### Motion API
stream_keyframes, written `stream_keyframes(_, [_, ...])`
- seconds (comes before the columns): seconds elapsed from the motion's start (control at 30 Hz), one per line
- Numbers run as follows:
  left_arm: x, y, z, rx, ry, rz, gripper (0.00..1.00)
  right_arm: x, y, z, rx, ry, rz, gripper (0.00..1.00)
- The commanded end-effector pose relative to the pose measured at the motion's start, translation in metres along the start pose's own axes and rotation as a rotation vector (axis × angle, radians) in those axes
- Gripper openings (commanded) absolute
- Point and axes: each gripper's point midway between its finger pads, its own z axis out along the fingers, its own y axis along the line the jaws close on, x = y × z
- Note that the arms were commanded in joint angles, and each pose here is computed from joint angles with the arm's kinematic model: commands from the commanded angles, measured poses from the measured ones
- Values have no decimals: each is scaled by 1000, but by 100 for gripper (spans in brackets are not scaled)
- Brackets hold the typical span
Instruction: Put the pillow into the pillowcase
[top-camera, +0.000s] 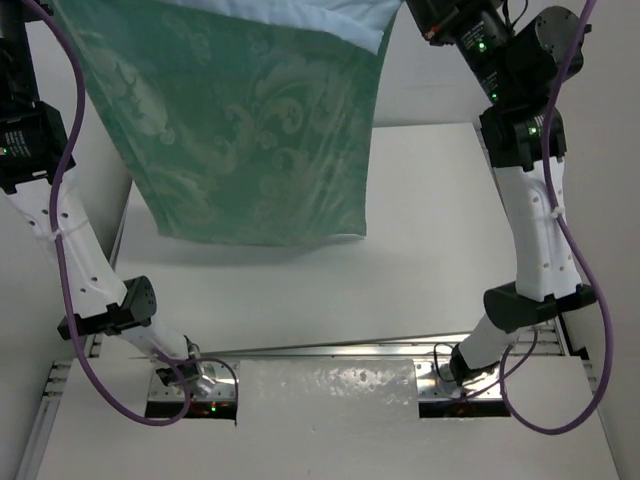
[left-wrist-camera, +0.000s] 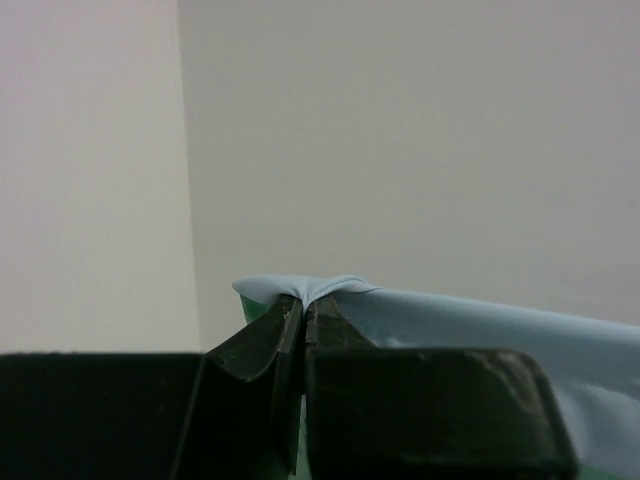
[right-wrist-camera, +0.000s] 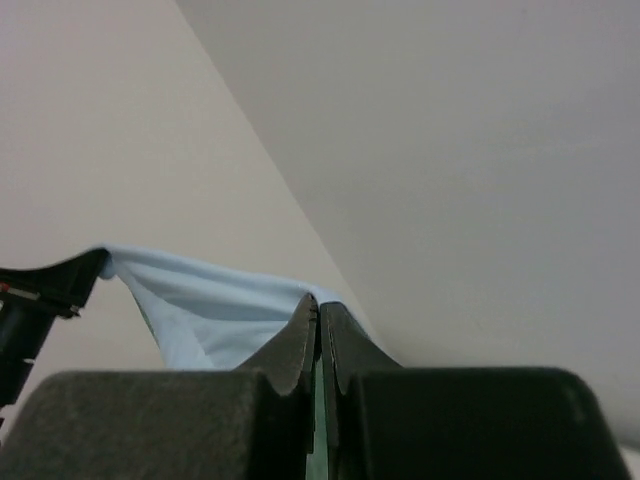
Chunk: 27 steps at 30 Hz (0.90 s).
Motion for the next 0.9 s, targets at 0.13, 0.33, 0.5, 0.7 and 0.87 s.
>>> stream_keyframes(0.13, [10,60,-11,-261,-13,95,0,-7,-49,-44,197,-144,-53,0])
stream_keyframes(0.33, [-103,54,-31,-306,-309,116,0,-100,34,-32,4,-315,-145,0])
stream_keyframes(0.5, [-30,55,-22,-270,-99,91,0,-1,-46,-62,177,-167,-37,0])
stream_keyframes(0.7, [-26,-16,-27,112,-59,9,0,138,-20,-13,14,232,2,1])
stream_keyframes(0.87, [-24,-36,-30,209,-39,-80,0,239,23,19,-108,523,-48,51])
